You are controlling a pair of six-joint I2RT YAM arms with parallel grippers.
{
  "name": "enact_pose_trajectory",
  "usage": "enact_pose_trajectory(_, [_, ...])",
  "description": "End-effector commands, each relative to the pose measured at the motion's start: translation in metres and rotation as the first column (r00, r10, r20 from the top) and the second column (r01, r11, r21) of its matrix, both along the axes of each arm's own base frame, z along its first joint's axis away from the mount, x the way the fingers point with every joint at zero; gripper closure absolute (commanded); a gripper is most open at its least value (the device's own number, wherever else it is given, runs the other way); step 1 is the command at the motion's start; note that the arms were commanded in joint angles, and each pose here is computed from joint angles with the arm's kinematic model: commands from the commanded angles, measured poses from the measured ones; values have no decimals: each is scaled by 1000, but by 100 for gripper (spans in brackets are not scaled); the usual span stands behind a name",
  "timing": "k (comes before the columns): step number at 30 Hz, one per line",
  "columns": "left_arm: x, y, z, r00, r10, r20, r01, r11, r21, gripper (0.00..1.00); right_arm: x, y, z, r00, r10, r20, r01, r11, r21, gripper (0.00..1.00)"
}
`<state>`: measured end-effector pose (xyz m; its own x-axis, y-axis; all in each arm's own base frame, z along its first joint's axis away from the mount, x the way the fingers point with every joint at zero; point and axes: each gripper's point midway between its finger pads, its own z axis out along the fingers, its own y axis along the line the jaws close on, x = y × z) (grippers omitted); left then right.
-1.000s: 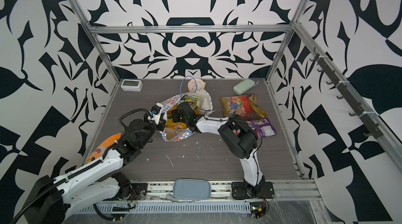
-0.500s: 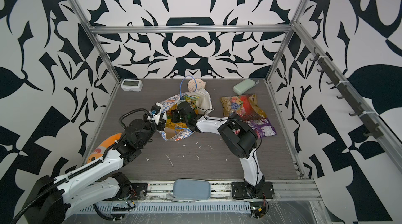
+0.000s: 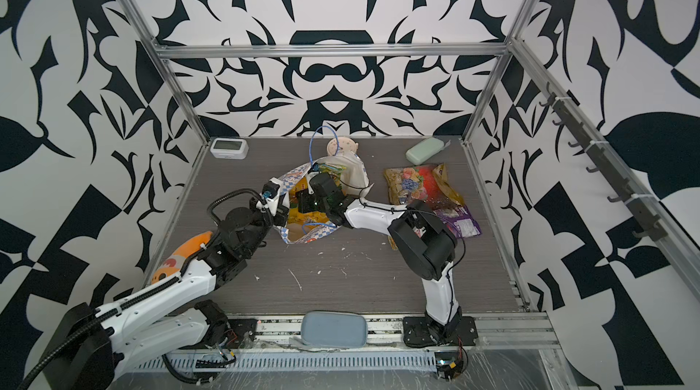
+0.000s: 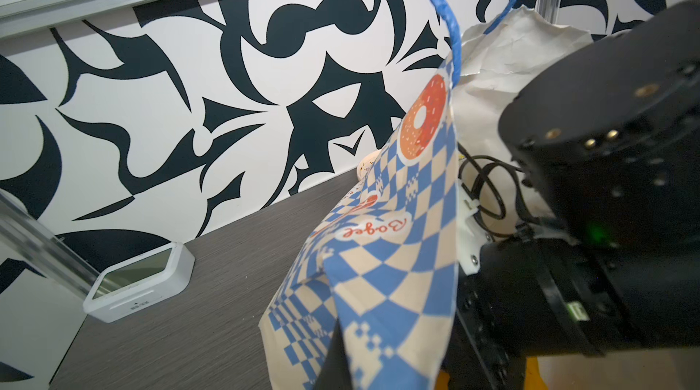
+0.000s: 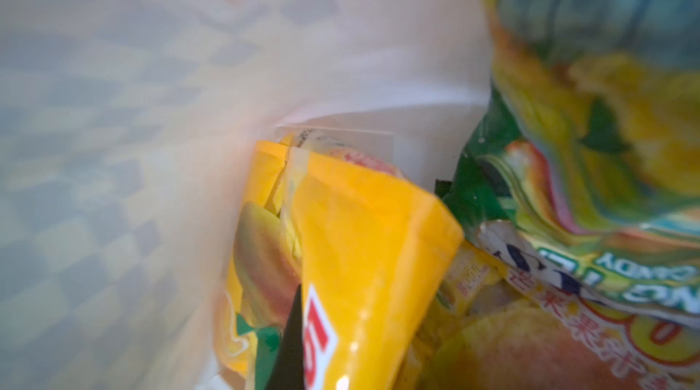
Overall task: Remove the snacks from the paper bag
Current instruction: 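Grasp the yellow packet and lift it up out of the bag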
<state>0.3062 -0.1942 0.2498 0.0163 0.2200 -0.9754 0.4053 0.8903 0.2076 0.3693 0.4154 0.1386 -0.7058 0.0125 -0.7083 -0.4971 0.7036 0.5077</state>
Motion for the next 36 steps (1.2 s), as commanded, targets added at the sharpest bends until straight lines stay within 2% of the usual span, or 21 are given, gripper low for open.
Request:
enact_pose_trajectory(1, [-1, -7, 25, 998, -26, 65, 30, 998, -49, 100, -7, 16, 105, 976, 63, 211, -106, 974, 199, 100])
enact_pose_trajectory(8, [2, -4, 26, 998, 2, 66, 1, 999, -49, 100, -19, 11, 136, 957, 96, 273, -167, 954, 249, 100])
enact_pose_trajectory(18, [4, 8, 29, 995, 71, 74, -66, 996, -65, 100, -38, -6, 174, 924, 136, 358, -229, 945, 233, 100])
enact_pose_trajectory(28, [12, 23, 32, 983, 171, 63, -168, 984, -54, 100, -56, -20, 191, 886, 189, 425, -292, 937, 192, 100])
enact_pose_trajectory(36, [18, 30, 33, 971, 230, 58, -228, 973, -41, 100, -58, -38, 199, 873, 203, 444, -303, 938, 167, 100])
